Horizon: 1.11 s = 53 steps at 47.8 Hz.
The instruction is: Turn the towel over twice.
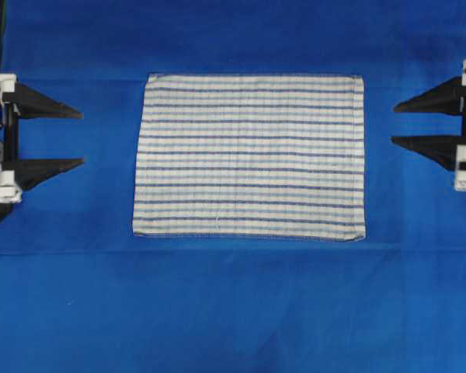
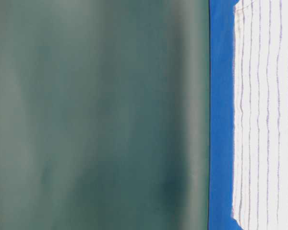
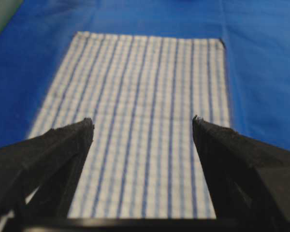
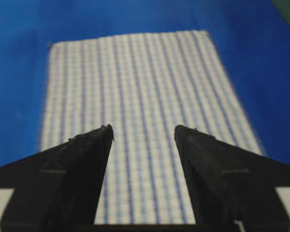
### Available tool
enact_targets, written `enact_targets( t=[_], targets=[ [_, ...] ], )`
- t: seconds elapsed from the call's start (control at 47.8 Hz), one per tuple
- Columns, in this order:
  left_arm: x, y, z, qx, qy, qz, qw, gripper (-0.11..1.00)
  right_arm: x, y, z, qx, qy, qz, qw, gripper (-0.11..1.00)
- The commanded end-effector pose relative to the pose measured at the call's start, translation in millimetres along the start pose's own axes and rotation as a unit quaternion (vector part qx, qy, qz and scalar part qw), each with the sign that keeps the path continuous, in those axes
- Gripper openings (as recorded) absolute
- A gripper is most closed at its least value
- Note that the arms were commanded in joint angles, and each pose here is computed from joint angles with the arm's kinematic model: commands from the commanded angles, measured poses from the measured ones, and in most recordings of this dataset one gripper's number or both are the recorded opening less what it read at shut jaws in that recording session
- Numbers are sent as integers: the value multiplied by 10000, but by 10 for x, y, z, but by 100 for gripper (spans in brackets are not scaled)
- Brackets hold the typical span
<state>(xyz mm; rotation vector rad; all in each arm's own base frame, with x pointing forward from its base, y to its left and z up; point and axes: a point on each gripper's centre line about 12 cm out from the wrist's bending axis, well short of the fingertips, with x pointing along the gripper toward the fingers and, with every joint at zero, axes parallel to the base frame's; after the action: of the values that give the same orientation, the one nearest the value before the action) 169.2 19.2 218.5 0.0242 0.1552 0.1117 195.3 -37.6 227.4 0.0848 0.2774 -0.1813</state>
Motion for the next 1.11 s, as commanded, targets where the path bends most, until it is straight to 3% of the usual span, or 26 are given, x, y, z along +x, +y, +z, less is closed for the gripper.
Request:
enact_targets(
  t=[0.0,0.251,0.44,0.775,0.963,1.089],
  targets=[
    [113,77,96,9,-31,204,9998,79,96,-111,108,116,29,-257,9996,62],
    [487,431,-29,-120,604,942,9936,78,408,-421,55,350,595,-823,9942,62],
    [695,704,-202,-271,999,1389,9849,78,653,-731,-131,599,1198,-1280,9827,62],
    [1099,1147,-703,-550,1813,1879,9637,78,975,-1150,-578,915,2160,-1720,9568,62],
    [1222,1275,-946,-623,1969,2003,9577,78,1038,-1287,-822,1080,2532,-1842,9436,62],
    [1305,1328,-1058,-659,2087,2025,9545,78,1088,-1338,-928,1143,2615,-1821,9409,62]
  ],
)
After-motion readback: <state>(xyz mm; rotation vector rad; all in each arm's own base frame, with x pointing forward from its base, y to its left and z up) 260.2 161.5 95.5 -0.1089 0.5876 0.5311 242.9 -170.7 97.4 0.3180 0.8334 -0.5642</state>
